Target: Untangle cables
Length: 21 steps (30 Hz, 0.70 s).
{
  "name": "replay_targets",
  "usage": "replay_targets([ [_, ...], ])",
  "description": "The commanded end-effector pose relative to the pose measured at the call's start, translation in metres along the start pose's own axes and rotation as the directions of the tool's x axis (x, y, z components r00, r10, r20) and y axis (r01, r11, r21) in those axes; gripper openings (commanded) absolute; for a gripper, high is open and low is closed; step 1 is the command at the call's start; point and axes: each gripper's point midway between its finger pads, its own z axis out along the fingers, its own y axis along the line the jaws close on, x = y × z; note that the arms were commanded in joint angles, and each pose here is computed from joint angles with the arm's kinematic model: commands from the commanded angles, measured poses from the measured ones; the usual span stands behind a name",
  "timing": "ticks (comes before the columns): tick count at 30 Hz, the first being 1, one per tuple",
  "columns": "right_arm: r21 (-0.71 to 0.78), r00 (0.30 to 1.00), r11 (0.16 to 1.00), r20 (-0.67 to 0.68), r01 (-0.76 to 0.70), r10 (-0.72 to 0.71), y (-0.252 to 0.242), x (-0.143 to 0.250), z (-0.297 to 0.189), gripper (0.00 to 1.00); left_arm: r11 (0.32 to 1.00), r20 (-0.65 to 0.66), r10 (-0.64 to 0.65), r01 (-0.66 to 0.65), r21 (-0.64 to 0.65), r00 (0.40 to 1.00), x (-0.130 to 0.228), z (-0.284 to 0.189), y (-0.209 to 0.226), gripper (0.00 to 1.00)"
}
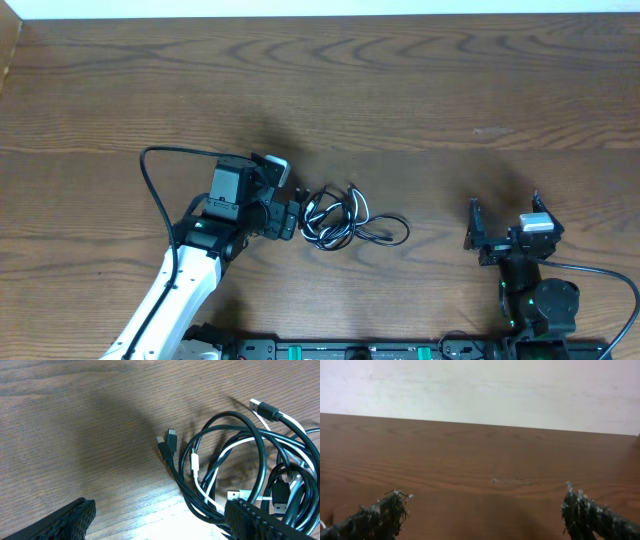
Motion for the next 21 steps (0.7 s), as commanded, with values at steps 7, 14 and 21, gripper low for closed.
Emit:
replay_targets([
  [7, 0.008, 1.000, 1.000, 0.002, 0.007, -0.007, -0.0025, -0.0001, -0.0004, 0.99, 0.997, 0.009, 0.026, -0.026, -0.076, 1.000, -0.0084, -0.0024, 0.0121, 0.88],
  [14, 0.008, 1.000, 1.000, 0.002, 0.007, -0.007, -0.0025, 0.0000, -0.0004, 0.99, 0.997, 0.009, 0.026, -0.026, -0.076, 1.000, -0.0084, -0.0024, 0.0120, 0.88],
  [21, 0.008, 1.000, 1.000, 0.002, 0.007, -0.007, -0.0025, -0.0001, -0.0004, 0.99, 0.997, 0.008, 0.026, -0.026, -0.076, 1.000, -0.0082, -0.0024, 0.0121, 0.88],
])
